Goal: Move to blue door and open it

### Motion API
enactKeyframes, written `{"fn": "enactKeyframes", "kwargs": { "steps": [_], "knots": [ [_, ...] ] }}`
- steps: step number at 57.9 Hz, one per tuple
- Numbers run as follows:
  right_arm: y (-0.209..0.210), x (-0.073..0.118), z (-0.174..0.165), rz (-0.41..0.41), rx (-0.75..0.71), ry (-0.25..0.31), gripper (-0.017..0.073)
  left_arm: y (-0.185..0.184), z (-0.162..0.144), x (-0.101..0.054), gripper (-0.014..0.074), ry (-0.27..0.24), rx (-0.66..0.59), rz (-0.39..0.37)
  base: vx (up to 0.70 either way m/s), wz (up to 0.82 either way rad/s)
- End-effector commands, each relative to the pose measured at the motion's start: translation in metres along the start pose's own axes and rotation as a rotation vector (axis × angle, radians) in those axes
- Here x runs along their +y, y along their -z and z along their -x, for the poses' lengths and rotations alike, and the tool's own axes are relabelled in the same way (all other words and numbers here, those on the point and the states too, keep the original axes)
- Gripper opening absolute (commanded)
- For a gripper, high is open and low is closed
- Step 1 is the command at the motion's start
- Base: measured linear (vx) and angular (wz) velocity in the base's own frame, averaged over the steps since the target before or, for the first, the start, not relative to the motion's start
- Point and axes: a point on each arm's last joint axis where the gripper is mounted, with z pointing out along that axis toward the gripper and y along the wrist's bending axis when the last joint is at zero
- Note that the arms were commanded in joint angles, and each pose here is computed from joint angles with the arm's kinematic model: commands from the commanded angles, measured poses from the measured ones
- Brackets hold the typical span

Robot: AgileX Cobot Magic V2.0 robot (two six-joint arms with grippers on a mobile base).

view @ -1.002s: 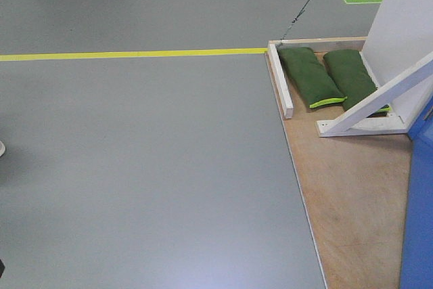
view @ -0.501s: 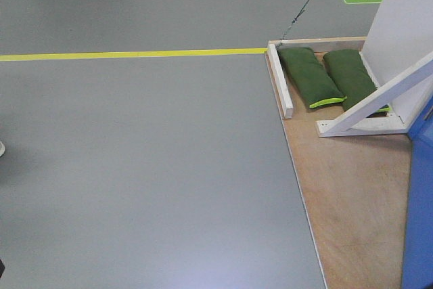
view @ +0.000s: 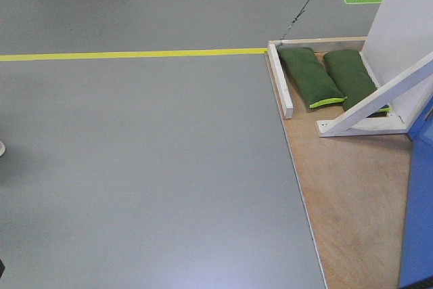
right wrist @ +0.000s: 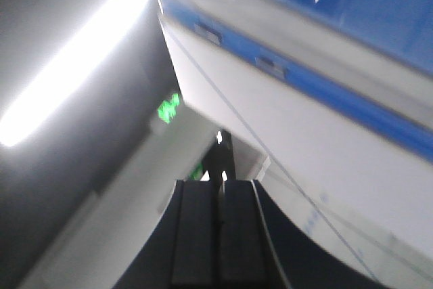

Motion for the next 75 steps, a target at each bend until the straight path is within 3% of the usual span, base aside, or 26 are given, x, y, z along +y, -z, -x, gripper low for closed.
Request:
{"fn": "enactKeyframes", "kwargs": {
  "steps": [1, 7, 17, 22, 28, 37, 51, 64, 70, 75],
  "knots": [
    [0.000, 0.005, 0.026, 0.035, -0.266, -0.051, 0.0012, 0.004, 0.017, 0.000, 0.0073, 0.008, -0.124, -0.007, 0.00, 0.00],
    [-0.001, -0.003, 0.043, 0.019, -0.447, -0.078, 0.0012, 0.004, 0.017, 0.000, 0.0073, 0.008, -0.124, -0.007, 0.00, 0.00],
    [-0.002, -0.020, 0.067, -0.030, -0.698, -0.074, 0.0012, 0.004, 0.017, 0.000, 0.0073, 0.008, -0.124, -0.007, 0.00, 0.00],
    [-0.004, -0.029, 0.076, -0.058, -0.796, -0.043, 0.0012, 0.004, 0.017, 0.000, 0.0073, 0.008, -0.124, -0.007, 0.00, 0.00],
    [-0.016, -0.045, 0.083, -0.111, -0.829, 0.033, 0.0012, 0.004, 0.017, 0.000, 0.0073, 0.008, -0.124, -0.007, 0.00, 0.00],
    [-0.037, -0.071, 0.087, -0.186, -0.794, 0.133, 0.0012, 0.004, 0.017, 0.000, 0.0073, 0.008, -0.124, -0.007, 0.00, 0.00],
    [-0.061, -0.100, 0.084, -0.270, -0.658, 0.205, 0.0012, 0.004, 0.017, 0.000, 0.0073, 0.008, -0.124, -0.007, 0.00, 0.00],
    [-0.071, -0.109, 0.069, -0.302, -0.455, 0.167, 0.0012, 0.004, 0.017, 0.000, 0.0073, 0.008, -0.124, -0.007, 0.00, 0.00],
    [-0.076, -0.112, 0.055, -0.317, -0.296, 0.129, 0.0012, 0.004, 0.017, 0.000, 0.0073, 0.008, -0.124, -0.007, 0.00, 0.00],
    [-0.078, -0.114, 0.044, -0.317, -0.176, 0.065, 0.0012, 0.004, 0.017, 0.000, 0.0073, 0.008, -0.124, -0.007, 0.00, 0.00]
  ]
}}
